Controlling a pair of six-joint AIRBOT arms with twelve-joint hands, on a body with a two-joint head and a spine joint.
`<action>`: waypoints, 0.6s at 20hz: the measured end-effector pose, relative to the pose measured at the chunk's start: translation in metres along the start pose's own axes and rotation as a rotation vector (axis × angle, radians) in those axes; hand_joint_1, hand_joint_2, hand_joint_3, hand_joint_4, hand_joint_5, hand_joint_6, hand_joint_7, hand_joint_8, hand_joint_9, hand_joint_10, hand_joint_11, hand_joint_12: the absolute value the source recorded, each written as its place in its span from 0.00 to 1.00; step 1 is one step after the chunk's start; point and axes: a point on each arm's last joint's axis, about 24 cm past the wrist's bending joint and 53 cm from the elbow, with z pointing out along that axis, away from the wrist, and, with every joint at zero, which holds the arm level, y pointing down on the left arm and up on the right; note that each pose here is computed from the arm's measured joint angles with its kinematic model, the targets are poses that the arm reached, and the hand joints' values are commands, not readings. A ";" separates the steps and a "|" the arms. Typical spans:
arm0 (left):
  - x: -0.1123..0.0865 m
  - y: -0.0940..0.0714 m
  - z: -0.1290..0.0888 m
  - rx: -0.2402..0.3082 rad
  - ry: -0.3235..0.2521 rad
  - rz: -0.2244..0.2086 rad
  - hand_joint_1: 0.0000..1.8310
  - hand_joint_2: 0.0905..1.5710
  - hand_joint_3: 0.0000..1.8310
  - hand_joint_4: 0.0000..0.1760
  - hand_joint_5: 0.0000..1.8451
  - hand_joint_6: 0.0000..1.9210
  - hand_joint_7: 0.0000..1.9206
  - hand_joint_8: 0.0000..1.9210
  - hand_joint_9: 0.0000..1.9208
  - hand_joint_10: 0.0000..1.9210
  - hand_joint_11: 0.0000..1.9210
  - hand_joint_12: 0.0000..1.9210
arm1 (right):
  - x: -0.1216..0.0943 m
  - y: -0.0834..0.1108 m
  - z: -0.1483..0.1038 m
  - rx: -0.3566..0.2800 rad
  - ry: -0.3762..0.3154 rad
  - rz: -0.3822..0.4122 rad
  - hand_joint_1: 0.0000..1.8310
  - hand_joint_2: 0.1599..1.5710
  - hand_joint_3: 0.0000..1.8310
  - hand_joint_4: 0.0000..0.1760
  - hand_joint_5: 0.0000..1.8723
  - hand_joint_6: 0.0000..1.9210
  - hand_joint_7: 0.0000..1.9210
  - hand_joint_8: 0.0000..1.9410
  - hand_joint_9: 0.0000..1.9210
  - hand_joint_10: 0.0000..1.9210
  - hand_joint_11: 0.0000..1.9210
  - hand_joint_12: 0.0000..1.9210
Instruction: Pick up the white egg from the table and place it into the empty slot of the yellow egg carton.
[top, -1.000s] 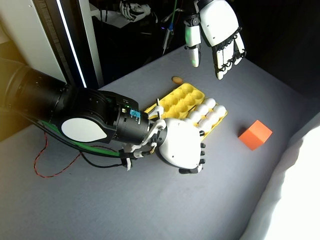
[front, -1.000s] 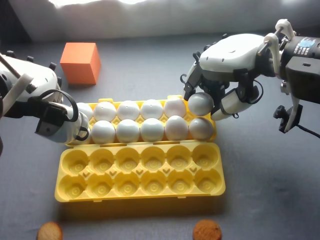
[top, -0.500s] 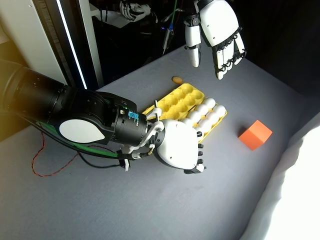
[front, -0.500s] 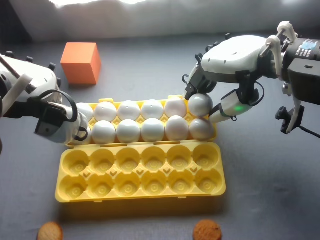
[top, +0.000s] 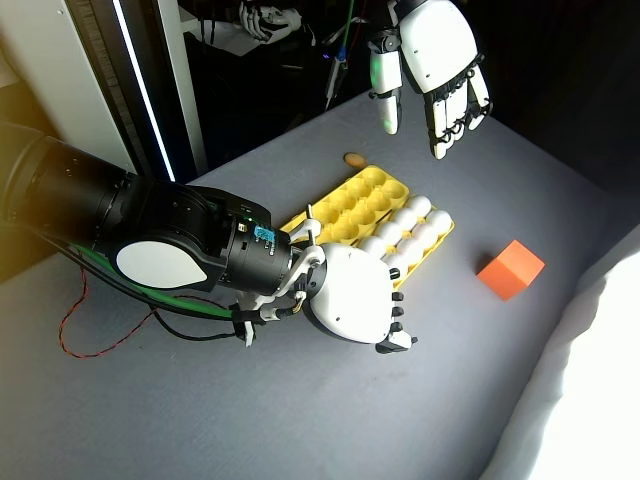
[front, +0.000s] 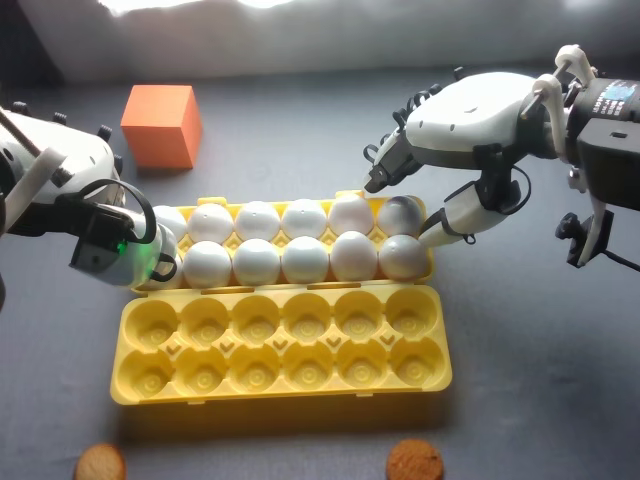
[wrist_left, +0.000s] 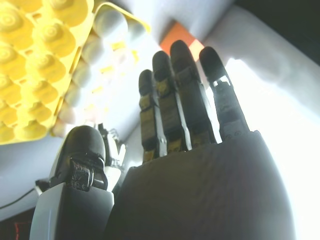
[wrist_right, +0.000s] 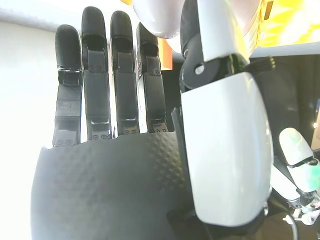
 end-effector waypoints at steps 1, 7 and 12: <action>0.000 0.000 0.000 0.000 0.000 0.000 0.00 0.88 0.00 0.00 0.24 0.00 0.28 0.00 0.27 0.01 0.01 0.45 | -0.002 -0.001 -0.001 0.002 -0.002 -0.002 0.58 0.60 0.00 0.00 0.33 0.00 0.35 0.00 0.35 0.00 0.10 0.61; 0.000 0.000 0.000 0.001 -0.001 0.000 0.00 0.88 0.00 0.00 0.25 0.01 0.28 0.01 0.26 0.01 0.01 0.46 | -0.040 -0.010 -0.016 0.022 -0.067 -0.016 0.56 0.61 0.00 0.00 0.30 0.00 0.32 0.00 0.32 0.00 0.06 0.64; 0.000 -0.001 0.000 0.002 0.000 0.000 0.00 0.88 0.00 0.00 0.23 0.00 0.27 0.00 0.26 0.00 0.01 0.46 | -0.075 -0.003 -0.052 -0.003 -0.146 -0.039 0.55 0.62 0.00 0.00 0.28 0.00 0.30 0.00 0.30 0.00 0.05 0.64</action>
